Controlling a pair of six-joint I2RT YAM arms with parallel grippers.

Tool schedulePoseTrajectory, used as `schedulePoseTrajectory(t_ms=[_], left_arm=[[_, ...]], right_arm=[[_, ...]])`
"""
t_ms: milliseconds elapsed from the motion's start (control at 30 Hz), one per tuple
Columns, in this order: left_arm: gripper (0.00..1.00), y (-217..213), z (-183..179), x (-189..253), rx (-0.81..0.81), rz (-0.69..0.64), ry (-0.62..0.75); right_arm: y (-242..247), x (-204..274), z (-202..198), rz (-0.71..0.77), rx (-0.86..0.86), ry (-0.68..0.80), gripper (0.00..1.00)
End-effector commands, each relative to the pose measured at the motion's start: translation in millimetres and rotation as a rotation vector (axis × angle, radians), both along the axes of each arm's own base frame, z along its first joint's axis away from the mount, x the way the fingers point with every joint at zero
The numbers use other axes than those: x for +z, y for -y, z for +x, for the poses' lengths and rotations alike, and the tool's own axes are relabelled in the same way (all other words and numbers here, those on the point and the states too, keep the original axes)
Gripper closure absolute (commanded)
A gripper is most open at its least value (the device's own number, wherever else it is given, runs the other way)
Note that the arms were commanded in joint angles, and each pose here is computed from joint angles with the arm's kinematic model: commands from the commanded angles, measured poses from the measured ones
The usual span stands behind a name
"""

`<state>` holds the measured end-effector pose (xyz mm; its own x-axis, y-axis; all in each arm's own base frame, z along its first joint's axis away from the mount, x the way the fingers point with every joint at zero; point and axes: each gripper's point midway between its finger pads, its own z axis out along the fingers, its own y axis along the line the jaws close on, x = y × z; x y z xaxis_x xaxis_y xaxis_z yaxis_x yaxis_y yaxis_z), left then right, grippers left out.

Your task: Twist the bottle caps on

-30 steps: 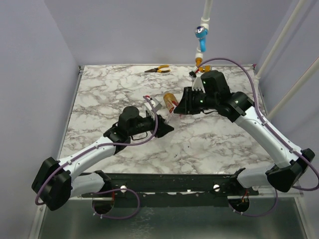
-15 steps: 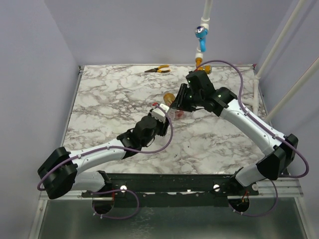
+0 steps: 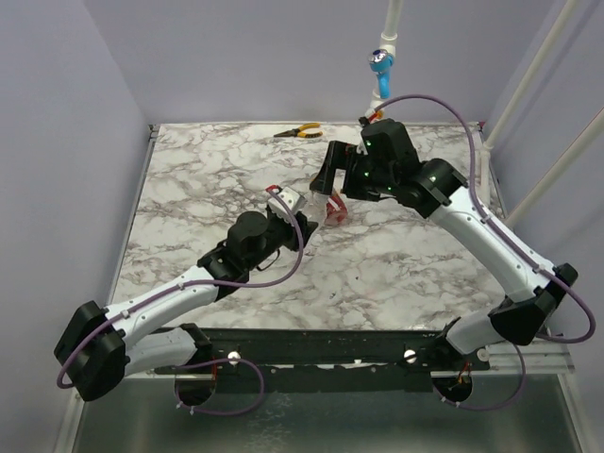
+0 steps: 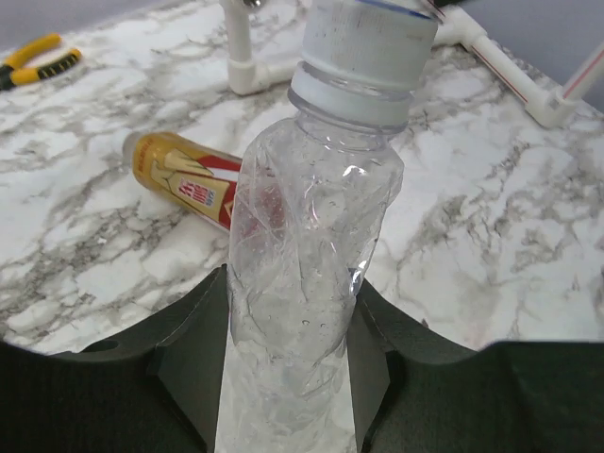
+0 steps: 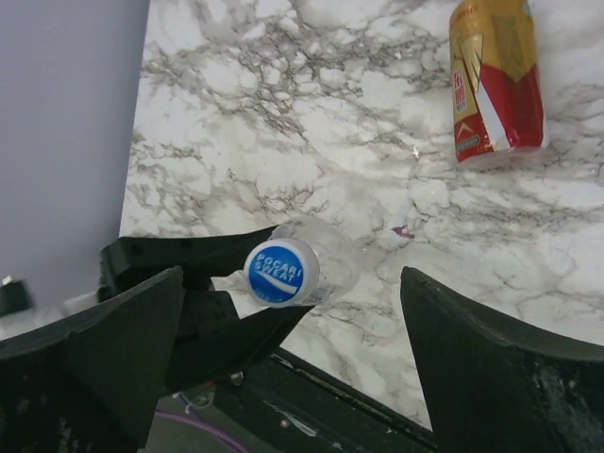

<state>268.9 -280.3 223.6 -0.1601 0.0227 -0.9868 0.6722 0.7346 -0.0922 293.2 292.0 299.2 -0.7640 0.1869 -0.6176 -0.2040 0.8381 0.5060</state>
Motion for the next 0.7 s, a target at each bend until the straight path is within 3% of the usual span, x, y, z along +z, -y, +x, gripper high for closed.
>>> schedulePoseTrajectory(t_ms=[0,200,267,467,667], left_arm=[[0.99,5.9,-30.5,-22.8,-0.197,0.007,-0.133],[0.99,15.2,-58.7,-10.1,-0.386,-0.04,-0.165],[0.99,16.4,-69.5,-4.4,-0.466,-0.064,-0.179],[0.99,19.9,-94.1,19.1,-0.619,-0.135,-0.185],[0.98,23.4,-111.5,31.2,-0.731,-0.163,-0.204]], right_arm=[[16.8,40.1,-10.5,-0.015,0.067,0.149,0.0],[35.6,45.0,-34.6,-0.045,0.218,0.206,0.01],[35.6,45.6,-49.1,-0.023,0.299,0.216,0.04],[35.7,36.0,-83.9,0.016,0.444,0.193,0.27],[20.5,42.7,-114.1,0.144,0.611,0.202,0.29]])
